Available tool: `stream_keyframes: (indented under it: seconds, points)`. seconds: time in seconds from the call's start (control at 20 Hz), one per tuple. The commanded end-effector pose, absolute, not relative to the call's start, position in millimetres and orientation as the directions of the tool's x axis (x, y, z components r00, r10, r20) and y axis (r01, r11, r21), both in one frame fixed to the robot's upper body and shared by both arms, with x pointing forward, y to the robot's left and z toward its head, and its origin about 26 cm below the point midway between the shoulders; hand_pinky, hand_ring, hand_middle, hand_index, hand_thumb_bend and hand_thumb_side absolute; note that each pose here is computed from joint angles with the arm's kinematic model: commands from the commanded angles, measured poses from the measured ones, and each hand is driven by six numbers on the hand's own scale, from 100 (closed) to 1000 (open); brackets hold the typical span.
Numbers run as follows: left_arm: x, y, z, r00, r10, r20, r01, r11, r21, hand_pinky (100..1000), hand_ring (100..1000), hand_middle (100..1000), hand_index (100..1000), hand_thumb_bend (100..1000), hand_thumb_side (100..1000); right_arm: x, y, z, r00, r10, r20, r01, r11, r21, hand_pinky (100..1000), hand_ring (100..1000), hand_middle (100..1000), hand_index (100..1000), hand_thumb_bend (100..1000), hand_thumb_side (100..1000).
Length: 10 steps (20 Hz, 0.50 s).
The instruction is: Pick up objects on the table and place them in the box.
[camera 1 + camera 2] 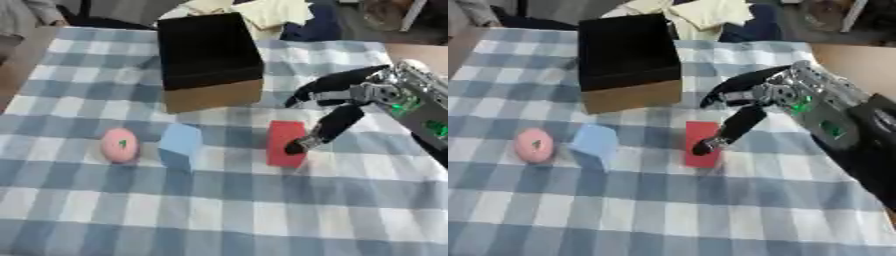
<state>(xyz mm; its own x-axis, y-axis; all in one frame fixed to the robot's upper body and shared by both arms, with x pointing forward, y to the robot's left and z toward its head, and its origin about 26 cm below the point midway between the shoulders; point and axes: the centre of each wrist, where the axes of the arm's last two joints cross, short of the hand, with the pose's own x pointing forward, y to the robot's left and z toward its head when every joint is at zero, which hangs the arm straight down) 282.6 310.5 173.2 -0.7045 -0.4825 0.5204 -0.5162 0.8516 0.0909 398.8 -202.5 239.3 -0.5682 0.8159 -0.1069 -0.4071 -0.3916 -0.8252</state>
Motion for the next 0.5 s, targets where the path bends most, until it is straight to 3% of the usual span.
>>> stream_keyframes:
  seconds: [0.05, 0.15, 0.5]
  points:
    - [281.4, 310.9, 181.4, -0.719, -0.492, 0.491, -0.512, 0.852, 0.104, 576, 788, 779, 870, 168, 1000, 401.2, -203.8, 246.7, -0.569, 0.815, -0.106, -0.398, -0.387, -0.832, 962, 930, 938, 1000, 546, 781]
    - [281.5, 310.7, 181.6, -0.719, -0.493, 0.490, -0.511, 0.853, 0.107, 576, 788, 779, 869, 166, 997, 401.6, -202.6, 245.6, -0.577, 0.812, -0.085, -0.412, -0.379, -0.828, 956, 923, 936, 1000, 515, 729]
    - [281.6, 310.3, 181.3, -0.719, -0.489, 0.494, -0.506, 0.855, 0.111, 576, 788, 778, 867, 162, 984, 403.0, -198.8, 240.7, -0.578, 0.815, -0.047, -0.440, -0.360, -0.823, 932, 900, 923, 1000, 487, 675]
